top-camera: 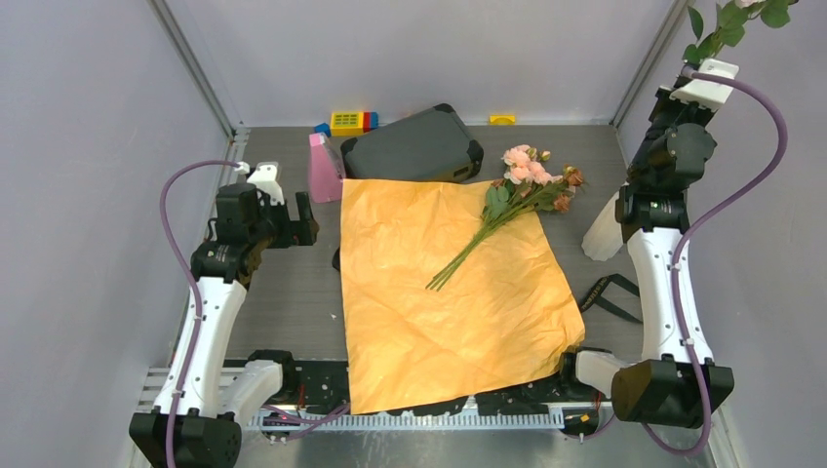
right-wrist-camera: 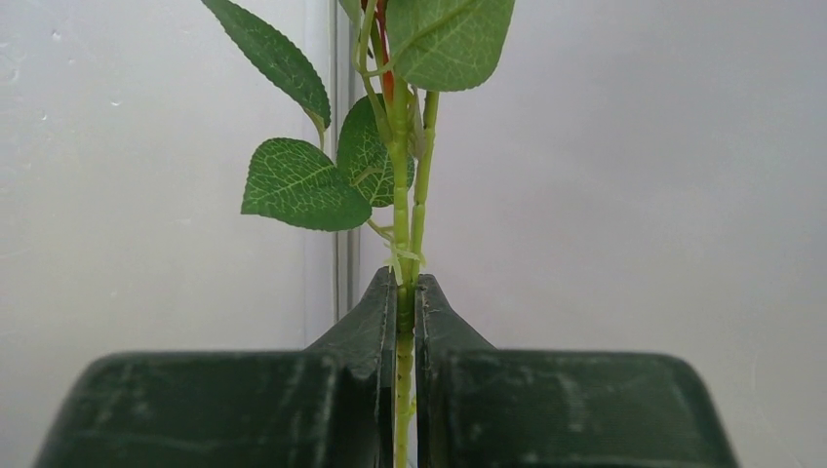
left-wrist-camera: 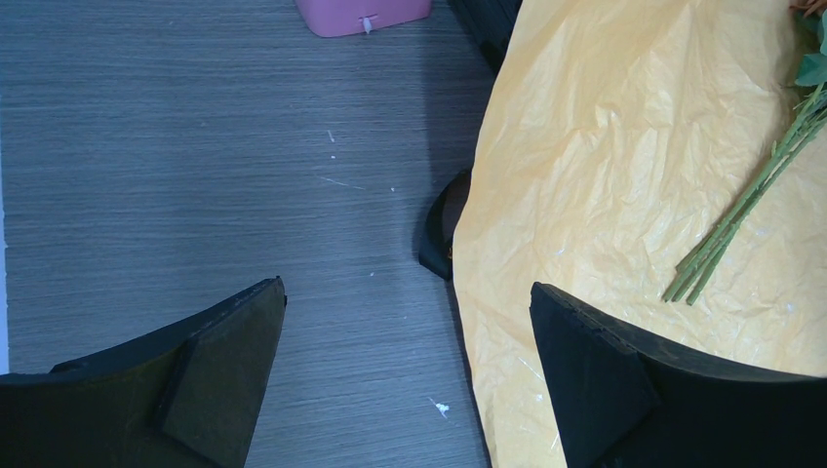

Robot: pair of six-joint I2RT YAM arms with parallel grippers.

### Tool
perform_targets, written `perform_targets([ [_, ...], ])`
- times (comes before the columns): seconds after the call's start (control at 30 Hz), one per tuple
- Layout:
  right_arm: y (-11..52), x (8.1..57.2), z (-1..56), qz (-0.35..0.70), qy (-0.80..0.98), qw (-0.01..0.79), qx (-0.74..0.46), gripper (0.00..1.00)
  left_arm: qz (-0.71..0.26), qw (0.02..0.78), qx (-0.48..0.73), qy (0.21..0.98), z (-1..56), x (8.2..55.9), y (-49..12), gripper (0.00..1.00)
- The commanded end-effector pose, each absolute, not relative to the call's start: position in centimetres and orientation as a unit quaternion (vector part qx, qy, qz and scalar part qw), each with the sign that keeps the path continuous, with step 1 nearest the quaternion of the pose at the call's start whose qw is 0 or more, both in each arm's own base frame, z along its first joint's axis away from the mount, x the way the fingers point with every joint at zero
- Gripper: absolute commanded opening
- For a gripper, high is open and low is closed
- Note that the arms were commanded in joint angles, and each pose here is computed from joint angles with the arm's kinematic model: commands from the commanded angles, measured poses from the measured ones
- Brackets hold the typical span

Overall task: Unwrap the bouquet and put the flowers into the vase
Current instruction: Insert the fake flower into the vase.

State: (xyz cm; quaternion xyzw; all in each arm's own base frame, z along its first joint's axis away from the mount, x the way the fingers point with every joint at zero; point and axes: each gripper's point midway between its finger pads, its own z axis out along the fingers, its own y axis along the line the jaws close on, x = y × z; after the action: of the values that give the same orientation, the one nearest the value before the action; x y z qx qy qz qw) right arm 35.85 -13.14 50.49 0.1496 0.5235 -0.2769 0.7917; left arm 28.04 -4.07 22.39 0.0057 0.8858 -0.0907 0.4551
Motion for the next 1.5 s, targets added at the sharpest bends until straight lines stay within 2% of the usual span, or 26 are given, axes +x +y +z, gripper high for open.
perform_targets([
  [0.0,-12.9,35.0,52.8,-0.254,0.472,0.829,0.158,0.00,-0.092,0.457,0.015,0.884,22.5,28.0,-4.3,1.00],
  [0.73,-17.3,33.7,41.1,-0.327,0.485,0.762,0.278,0.00,-0.095,0.455,0.020,0.885,22.2,28.0,-4.6,1.00],
  [1.47,-17.5,33.7,33.9,-0.288,0.518,0.731,0.337,0.01,-0.098,0.456,0.021,0.884,22.2,28.1,-4.7,1.00],
])
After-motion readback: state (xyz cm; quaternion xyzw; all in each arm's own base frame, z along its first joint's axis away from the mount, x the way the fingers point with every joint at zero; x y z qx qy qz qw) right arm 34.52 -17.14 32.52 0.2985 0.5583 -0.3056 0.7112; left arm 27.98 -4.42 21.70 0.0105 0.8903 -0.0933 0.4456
